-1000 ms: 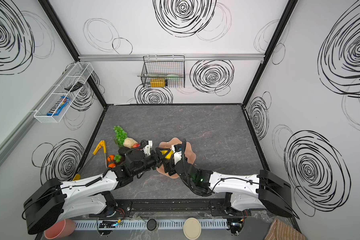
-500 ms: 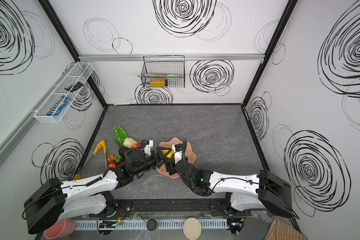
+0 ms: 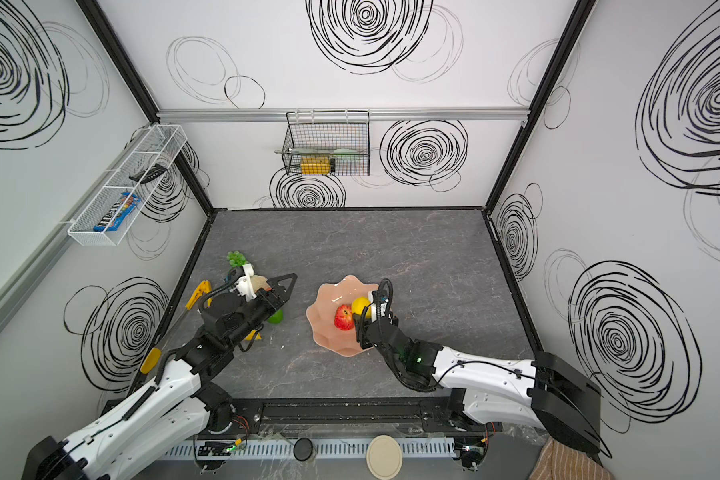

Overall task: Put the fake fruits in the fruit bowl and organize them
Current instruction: 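Close the right gripper on the lemon while the left gripper releases it, then lower the lemon into the bowl with the right gripper while the left gripper withdraws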

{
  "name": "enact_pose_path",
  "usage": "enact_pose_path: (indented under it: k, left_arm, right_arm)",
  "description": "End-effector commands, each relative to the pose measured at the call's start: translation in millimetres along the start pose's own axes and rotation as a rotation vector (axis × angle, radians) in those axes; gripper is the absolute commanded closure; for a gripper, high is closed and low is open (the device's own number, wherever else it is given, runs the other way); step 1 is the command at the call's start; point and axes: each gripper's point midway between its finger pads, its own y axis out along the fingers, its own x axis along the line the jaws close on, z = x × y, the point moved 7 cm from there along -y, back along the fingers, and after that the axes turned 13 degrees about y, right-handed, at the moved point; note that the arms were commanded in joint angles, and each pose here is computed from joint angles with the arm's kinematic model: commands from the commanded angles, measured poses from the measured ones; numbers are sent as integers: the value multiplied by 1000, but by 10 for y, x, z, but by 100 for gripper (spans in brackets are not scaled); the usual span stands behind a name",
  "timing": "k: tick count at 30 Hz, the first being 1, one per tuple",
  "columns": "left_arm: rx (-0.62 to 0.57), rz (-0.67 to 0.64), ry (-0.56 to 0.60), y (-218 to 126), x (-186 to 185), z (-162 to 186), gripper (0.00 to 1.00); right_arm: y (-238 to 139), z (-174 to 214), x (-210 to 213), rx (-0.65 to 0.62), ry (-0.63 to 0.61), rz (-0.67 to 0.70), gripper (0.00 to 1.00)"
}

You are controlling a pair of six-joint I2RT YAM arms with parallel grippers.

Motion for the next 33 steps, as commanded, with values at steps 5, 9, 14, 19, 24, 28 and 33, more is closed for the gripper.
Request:
enact_pose_path:
  k: [5,9,14,19,24,28,33]
  left_arm:
    - [-47,-184,149,-120,467,20,4]
    - [-53,-223,168,-144,594,26,4]
    - [-62,-242,182,-154,666,66,4]
    - [-64,-246,184,-154,703,101,4]
    - [-66,-254,184,-159,729,121,4]
    - [-67,-258,184,-160,735,123,4]
    - [-66,-261,184,-161,744,131,4]
  right_arm:
    - [89,-96,-177,-19,-31,26,44]
    - [163,-41,-144,15,-49,16,44]
    - [271,58,-133,83,-57,51,43]
    - [323,133,-131,110,-46,44,43]
    - [380,195,-106,142,-43,42,43]
    - [416,235,-67,157,-42,39,43]
    - [447,278,-31,169,-49,38,43]
